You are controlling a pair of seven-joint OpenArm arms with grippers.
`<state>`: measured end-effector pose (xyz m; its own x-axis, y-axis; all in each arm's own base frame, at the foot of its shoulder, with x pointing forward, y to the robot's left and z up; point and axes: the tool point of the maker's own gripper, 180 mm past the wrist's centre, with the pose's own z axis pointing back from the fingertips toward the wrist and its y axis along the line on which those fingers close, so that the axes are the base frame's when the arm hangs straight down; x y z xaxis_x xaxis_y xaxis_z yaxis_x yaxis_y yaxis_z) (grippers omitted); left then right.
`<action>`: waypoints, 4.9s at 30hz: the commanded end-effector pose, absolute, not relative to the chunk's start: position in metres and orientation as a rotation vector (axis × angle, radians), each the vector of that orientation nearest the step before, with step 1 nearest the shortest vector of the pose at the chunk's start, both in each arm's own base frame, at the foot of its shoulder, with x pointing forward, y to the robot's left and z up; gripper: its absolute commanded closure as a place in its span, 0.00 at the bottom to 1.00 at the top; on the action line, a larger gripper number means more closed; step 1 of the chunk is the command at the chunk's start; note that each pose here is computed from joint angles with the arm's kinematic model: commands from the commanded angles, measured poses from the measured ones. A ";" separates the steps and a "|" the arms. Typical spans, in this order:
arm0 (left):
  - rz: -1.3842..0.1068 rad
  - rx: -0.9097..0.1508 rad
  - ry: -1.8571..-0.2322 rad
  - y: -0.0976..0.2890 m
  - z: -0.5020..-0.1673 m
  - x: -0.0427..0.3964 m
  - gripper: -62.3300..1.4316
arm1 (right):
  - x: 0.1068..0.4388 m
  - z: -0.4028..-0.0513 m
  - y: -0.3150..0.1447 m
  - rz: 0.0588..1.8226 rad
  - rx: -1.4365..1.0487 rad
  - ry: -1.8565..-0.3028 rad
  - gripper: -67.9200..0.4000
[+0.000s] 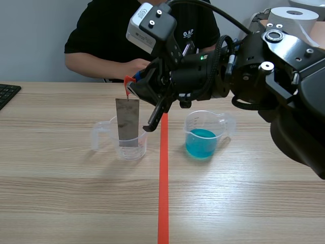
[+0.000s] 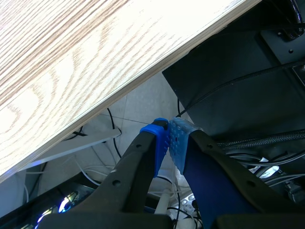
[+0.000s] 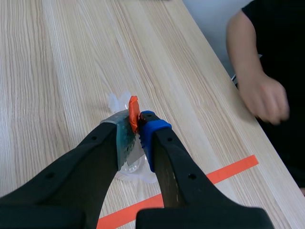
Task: Do the redox reaction experiment.
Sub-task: 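Raise the plate and point at it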
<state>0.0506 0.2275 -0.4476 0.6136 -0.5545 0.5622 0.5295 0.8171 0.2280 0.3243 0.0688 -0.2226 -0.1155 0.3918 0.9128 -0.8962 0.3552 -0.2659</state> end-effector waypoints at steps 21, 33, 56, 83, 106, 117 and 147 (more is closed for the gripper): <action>-0.627 0.009 -0.654 0.224 -0.447 0.045 0.92 | 0.333 -0.207 0.062 1.122 0.577 -1.258 0.98; -0.627 0.010 -0.654 0.224 -0.447 0.045 0.92 | 0.334 -0.165 0.051 1.087 0.565 -1.325 0.98; -0.630 -0.006 -0.701 0.220 -0.441 0.049 0.92 | 0.321 -0.107 -0.002 1.065 0.507 -1.364 0.98; -0.537 -0.144 -1.006 0.210 -0.361 0.042 0.92 | 0.328 -0.116 -0.077 1.033 0.382 -1.314 0.98; -0.579 -0.230 -1.199 0.179 -0.307 0.067 0.92 | 0.338 -0.129 -0.084 0.970 0.453 -1.319 0.98; -0.584 -0.243 -1.225 0.176 -0.303 0.075 0.92 | 0.345 -0.139 -0.085 0.945 0.451 -1.314 0.98; -0.587 -0.218 -1.137 0.181 -0.318 0.070 0.92 | 0.345 -0.138 -0.085 0.946 0.450 -1.317 0.98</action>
<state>0.0699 0.1809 -0.3225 0.3006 -0.3370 0.8922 0.5450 0.8284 0.1292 0.3433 -0.0870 -0.1543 0.0156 0.3418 0.9396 -0.7920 0.5778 -0.1970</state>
